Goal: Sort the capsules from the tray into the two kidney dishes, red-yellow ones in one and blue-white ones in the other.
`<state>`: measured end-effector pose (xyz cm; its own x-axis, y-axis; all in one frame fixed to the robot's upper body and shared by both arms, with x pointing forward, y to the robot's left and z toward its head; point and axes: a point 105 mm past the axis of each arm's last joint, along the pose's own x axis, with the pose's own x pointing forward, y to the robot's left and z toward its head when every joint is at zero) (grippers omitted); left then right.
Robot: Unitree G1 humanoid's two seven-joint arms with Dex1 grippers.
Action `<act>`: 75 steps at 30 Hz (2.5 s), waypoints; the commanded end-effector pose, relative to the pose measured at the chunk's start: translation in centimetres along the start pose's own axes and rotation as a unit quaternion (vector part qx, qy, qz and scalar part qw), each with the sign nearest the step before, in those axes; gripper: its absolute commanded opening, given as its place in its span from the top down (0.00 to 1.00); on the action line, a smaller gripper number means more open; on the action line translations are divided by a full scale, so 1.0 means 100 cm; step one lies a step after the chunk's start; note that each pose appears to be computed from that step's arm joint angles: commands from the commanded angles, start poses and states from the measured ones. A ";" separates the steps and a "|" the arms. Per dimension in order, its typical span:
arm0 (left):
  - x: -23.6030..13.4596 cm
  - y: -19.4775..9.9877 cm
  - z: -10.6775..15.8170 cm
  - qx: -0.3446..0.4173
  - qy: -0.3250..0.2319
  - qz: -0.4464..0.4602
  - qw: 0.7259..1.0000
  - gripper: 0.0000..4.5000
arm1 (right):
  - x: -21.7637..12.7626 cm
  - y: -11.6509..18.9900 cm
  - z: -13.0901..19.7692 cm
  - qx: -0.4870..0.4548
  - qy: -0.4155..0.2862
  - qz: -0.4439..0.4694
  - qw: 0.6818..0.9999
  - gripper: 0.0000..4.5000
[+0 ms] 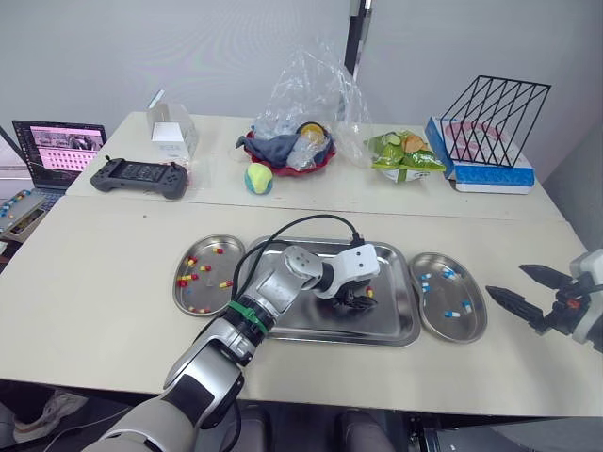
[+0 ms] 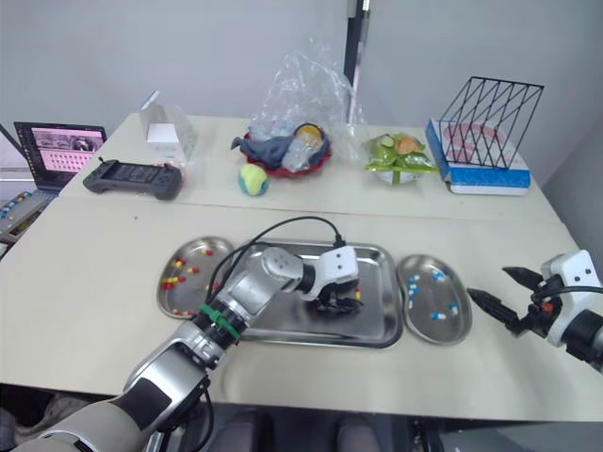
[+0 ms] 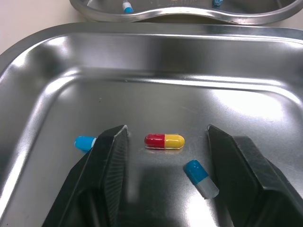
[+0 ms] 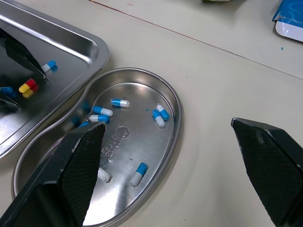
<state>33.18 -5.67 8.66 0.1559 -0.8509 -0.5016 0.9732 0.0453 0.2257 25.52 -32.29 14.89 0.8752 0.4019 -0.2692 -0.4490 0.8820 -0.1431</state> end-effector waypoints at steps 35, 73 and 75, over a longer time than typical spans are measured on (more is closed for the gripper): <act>-0.153 0.054 0.043 0.066 -0.082 0.111 0.988 0.76 | 0.009 -0.004 0.020 -0.019 -0.029 0.024 0.999 0.00; -0.364 0.040 -0.104 -0.109 -0.032 0.398 0.910 0.01 | 0.029 -0.025 0.026 -0.022 -0.041 0.041 0.998 0.00; -0.380 0.039 -0.105 -0.113 -0.054 0.425 0.897 0.01 | 0.028 -0.028 0.026 -0.022 -0.045 0.034 0.998 0.00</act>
<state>33.26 30.90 17.84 0.8174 -0.5330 -0.2187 0.5756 0.7710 0.2724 29.70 -32.21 15.23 0.8309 0.5055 -0.2327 -0.5389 0.8351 -0.1101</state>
